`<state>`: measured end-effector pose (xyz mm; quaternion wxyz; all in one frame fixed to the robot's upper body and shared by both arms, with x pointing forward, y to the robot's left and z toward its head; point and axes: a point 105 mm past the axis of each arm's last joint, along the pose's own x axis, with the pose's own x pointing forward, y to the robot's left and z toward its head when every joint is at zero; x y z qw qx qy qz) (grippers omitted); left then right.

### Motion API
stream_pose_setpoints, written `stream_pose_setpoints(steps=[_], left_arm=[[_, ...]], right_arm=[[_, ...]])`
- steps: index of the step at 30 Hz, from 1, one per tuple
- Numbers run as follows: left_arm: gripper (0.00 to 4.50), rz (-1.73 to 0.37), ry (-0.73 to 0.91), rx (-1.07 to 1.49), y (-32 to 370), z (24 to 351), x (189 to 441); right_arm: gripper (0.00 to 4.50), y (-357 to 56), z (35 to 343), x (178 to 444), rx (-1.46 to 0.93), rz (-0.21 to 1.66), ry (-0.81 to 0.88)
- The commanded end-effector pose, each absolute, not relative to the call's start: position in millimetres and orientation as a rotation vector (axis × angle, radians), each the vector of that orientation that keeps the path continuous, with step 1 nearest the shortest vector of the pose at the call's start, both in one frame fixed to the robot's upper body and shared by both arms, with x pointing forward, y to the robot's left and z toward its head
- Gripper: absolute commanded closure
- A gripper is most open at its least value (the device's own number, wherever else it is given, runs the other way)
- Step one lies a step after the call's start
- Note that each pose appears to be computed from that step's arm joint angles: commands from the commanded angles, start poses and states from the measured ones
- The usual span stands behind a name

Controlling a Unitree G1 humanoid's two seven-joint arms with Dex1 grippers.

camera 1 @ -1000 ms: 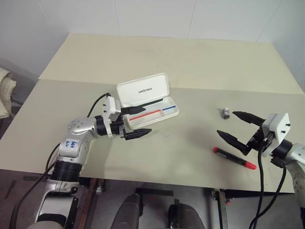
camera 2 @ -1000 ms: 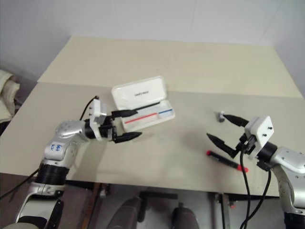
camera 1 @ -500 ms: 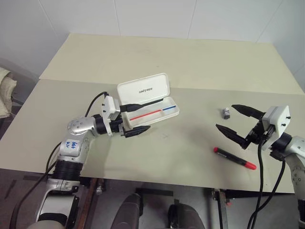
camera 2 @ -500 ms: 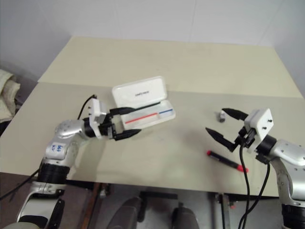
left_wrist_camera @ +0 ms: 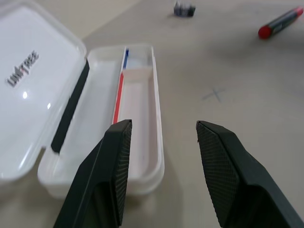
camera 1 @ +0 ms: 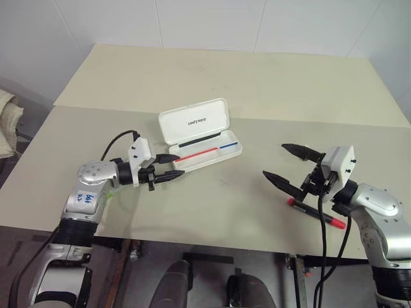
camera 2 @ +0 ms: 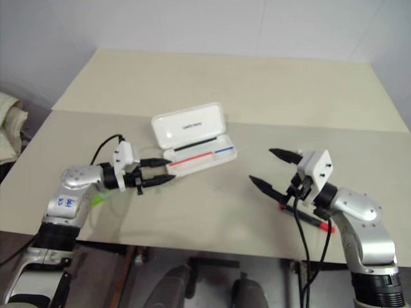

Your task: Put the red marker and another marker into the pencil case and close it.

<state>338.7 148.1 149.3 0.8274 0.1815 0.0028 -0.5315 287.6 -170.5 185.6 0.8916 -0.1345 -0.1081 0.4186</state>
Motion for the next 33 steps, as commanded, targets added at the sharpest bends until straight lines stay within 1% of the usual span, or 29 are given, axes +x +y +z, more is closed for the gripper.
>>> stream_pose_setpoints(steps=[1,4,8,18,26,28,33], left_arm=[[2.32,-1.115,0.082,0.424,158.8,149.7,340.3],[2.32,-1.114,0.143,0.440,162.8,144.9,342.7],[2.32,-1.130,0.166,0.448,164.6,144.7,344.3],[2.32,-1.208,0.189,0.480,147.0,147.9,351.7],[2.32,-1.273,0.265,0.542,141.2,141.9,351.2],[2.32,-1.270,0.294,0.559,139.9,140.3,353.7],[2.32,-1.253,0.348,0.581,134.2,139.7,361.5]], right_arm=[[0.00,-151.5,200.3,281.7,-0.282,0.896,-0.328],[0.00,-145.1,202.0,281.4,-0.267,0.894,-0.354],[0.00,-137.7,201.4,279.5,-0.255,0.898,-0.361],[0.00,-133.9,200.7,273.3,-0.257,0.946,-0.339],[0.00,-136.7,200.5,270.2,-0.267,0.949,-0.326],[0.00,-137.3,199.1,267.4,-0.270,0.976,-0.301],[0.00,-138.0,187.5,251.1,-0.298,1.132,-0.159]])
